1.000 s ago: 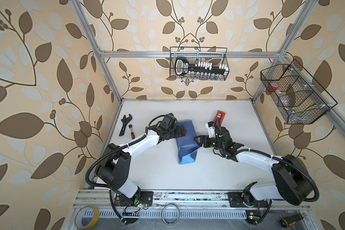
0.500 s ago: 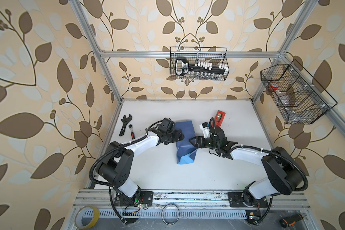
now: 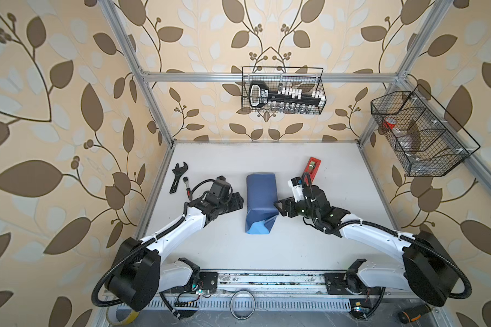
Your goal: Wrap the gift box in paper
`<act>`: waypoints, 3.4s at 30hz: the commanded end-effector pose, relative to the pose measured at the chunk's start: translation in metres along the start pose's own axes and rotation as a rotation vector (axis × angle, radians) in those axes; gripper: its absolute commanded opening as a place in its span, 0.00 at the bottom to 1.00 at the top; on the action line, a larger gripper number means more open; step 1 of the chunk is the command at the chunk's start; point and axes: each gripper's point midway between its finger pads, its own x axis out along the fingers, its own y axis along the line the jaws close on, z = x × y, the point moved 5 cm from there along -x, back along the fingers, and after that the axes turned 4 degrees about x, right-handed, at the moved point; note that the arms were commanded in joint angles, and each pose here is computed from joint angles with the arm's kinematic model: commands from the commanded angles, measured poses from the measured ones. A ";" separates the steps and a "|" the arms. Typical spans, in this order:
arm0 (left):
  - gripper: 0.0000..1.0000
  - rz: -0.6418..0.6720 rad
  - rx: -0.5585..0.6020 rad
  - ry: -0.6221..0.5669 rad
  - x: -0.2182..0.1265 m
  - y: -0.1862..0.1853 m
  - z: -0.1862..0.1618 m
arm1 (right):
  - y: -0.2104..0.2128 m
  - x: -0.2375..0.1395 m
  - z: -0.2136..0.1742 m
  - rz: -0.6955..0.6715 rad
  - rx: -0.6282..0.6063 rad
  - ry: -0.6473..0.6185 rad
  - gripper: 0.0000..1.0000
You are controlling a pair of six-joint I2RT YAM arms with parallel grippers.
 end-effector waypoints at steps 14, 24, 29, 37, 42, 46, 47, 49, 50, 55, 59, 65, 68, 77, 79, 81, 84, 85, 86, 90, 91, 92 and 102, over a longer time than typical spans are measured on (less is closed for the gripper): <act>0.16 -0.246 -0.003 0.202 0.036 -0.011 -0.063 | 0.039 0.037 0.012 -0.028 -0.228 0.118 0.62; 0.12 -0.268 0.008 0.222 0.038 -0.019 -0.080 | 0.032 0.062 -0.003 -0.046 -0.236 0.198 0.48; 0.12 -0.293 0.022 0.231 0.038 -0.032 -0.083 | 0.026 0.067 -0.013 -0.059 -0.224 0.228 0.45; 0.12 -0.295 0.044 0.212 0.041 -0.045 -0.077 | 0.023 0.071 -0.022 -0.056 -0.217 0.248 0.41; 0.12 -0.308 0.056 0.188 0.044 -0.054 -0.068 | 0.021 0.072 -0.025 -0.055 -0.214 0.256 0.40; 0.12 -0.321 0.066 0.176 0.046 -0.062 -0.062 | 0.021 0.073 -0.028 -0.049 -0.212 0.261 0.40; 0.12 -0.322 0.069 0.175 0.047 -0.063 -0.061 | 0.021 0.073 -0.028 -0.049 -0.213 0.261 0.40; 0.12 -0.324 0.071 0.172 0.048 -0.066 -0.058 | 0.020 0.073 -0.029 -0.050 -0.213 0.262 0.39; 0.12 -0.327 0.073 0.168 0.048 -0.067 -0.057 | 0.020 0.073 -0.028 -0.050 -0.214 0.261 0.39; 0.12 -0.335 0.081 0.153 0.049 -0.072 -0.053 | 0.020 0.075 -0.031 -0.043 -0.211 0.268 0.39; 0.12 -0.323 0.094 0.134 0.050 -0.073 -0.050 | 0.020 0.075 -0.032 -0.039 -0.208 0.269 0.39; 0.12 -0.292 0.113 0.127 0.060 -0.068 -0.052 | 0.021 0.075 -0.031 -0.038 -0.209 0.269 0.38; 0.12 -0.279 0.131 0.110 0.061 -0.067 -0.051 | 0.021 0.074 -0.030 -0.038 -0.215 0.266 0.38; 0.14 -0.233 0.146 0.097 0.071 -0.054 -0.060 | 0.029 0.070 -0.018 -0.019 -0.228 0.243 0.39; 0.14 -0.231 0.149 0.092 0.070 -0.053 -0.060 | 0.030 0.069 -0.016 -0.017 -0.231 0.239 0.39; 0.14 -0.230 0.155 0.086 0.069 -0.053 -0.059 | 0.031 0.069 -0.014 -0.015 -0.234 0.236 0.39; 0.15 -0.221 0.167 0.082 0.068 -0.052 -0.061 | 0.032 0.068 -0.013 -0.015 -0.238 0.236 0.39; 0.15 -0.218 0.170 0.085 0.069 -0.051 -0.062 | 0.032 0.068 -0.013 -0.016 -0.237 0.236 0.39; 0.15 -0.215 0.170 0.087 0.069 -0.050 -0.063 | 0.032 0.069 -0.013 -0.017 -0.237 0.236 0.39; 0.18 -0.190 0.175 0.086 0.070 -0.043 -0.068 | 0.032 0.069 -0.012 -0.015 -0.238 0.236 0.39; 0.19 -0.181 0.177 0.087 0.070 -0.040 -0.069 | 0.033 0.069 -0.012 -0.015 -0.238 0.235 0.39; 0.20 -0.174 0.177 0.088 0.070 -0.038 -0.071 | 0.033 0.069 -0.011 -0.015 -0.240 0.234 0.39; 0.23 -0.145 0.194 0.109 0.074 -0.030 -0.085 | 0.034 0.069 -0.009 -0.014 -0.242 0.233 0.39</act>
